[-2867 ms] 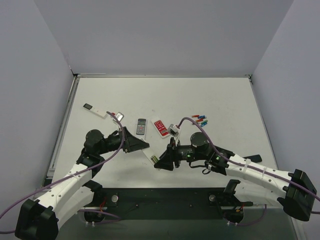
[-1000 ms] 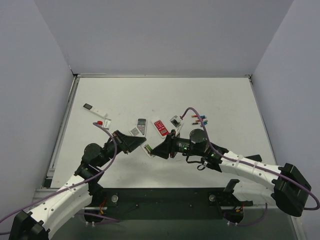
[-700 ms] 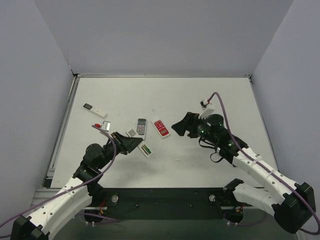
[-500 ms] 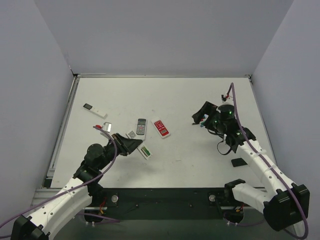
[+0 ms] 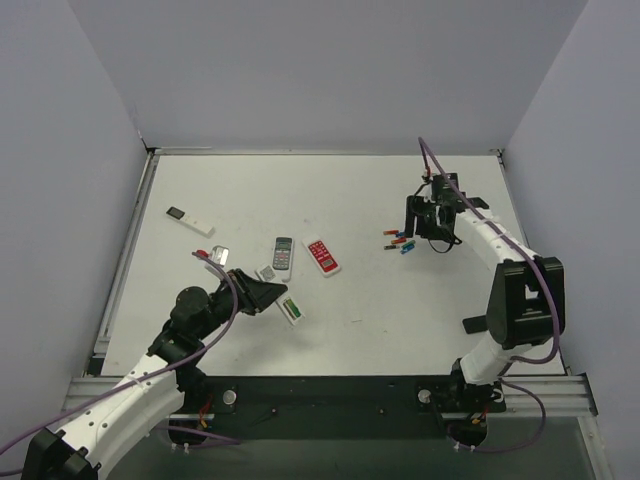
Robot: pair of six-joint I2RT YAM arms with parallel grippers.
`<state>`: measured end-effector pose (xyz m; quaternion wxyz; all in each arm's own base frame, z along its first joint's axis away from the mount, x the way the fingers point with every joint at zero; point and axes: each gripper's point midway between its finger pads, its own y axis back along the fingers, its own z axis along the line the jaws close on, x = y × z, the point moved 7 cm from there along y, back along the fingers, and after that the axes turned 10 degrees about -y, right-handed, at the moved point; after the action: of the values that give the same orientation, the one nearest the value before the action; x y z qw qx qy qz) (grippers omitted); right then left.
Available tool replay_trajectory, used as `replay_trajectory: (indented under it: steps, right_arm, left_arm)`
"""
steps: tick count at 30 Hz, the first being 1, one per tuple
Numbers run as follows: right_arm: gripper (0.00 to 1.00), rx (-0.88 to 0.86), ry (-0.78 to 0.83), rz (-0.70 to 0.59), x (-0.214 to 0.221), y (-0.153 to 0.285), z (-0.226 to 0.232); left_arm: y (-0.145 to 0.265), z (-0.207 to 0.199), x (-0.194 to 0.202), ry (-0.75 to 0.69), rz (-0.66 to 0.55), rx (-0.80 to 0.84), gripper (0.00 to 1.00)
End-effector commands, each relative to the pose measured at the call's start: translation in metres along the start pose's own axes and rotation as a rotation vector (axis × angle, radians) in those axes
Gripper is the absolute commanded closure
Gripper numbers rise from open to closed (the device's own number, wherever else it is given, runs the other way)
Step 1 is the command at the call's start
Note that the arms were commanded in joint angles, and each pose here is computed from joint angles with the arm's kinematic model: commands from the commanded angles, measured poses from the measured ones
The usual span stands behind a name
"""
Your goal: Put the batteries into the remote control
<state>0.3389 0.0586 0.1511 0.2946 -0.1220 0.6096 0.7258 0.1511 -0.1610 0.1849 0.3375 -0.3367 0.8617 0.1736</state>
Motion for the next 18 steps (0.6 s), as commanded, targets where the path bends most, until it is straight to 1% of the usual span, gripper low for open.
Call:
replay_trajectory:
  steps: [1, 3, 7, 9, 10, 12, 18]
  right_arm:
    - [0.37, -0.075, 0.260, 0.117, -0.002, -0.011, -0.002]
    - [0.35, -0.094, 0.340, 0.150, -0.002, -0.019, -0.004]
    - [0.34, -0.084, 0.430, 0.210, -0.003, -0.037, -0.008]
    - [0.34, -0.081, 0.456, 0.215, -0.010, -0.040, -0.007]
    - [0.34, -0.076, 0.480, 0.244, -0.006, -0.043, -0.009]
    - [0.34, -0.066, 0.501, 0.244, -0.011, -0.045, -0.010]
    - [0.34, -0.063, 0.574, 0.303, -0.011, -0.052, -0.013]
  left_arm:
    - [0.002, -0.010, -0.008, -0.053, -0.018, 0.060, 1.00]
    - [0.002, -0.010, -0.008, -0.063, -0.014, 0.055, 1.00]
    - [0.003, -0.010, -0.008, -0.074, -0.007, 0.053, 1.00]
    - [0.002, -0.009, -0.008, -0.077, -0.001, 0.050, 1.00]
    - [0.002, -0.010, -0.008, -0.077, -0.004, 0.050, 1.00]
    - [0.002, -0.009, -0.008, -0.077, 0.000, 0.047, 1.00]
    - [-0.001, -0.008, -0.009, -0.075, 0.003, 0.039, 1.00]
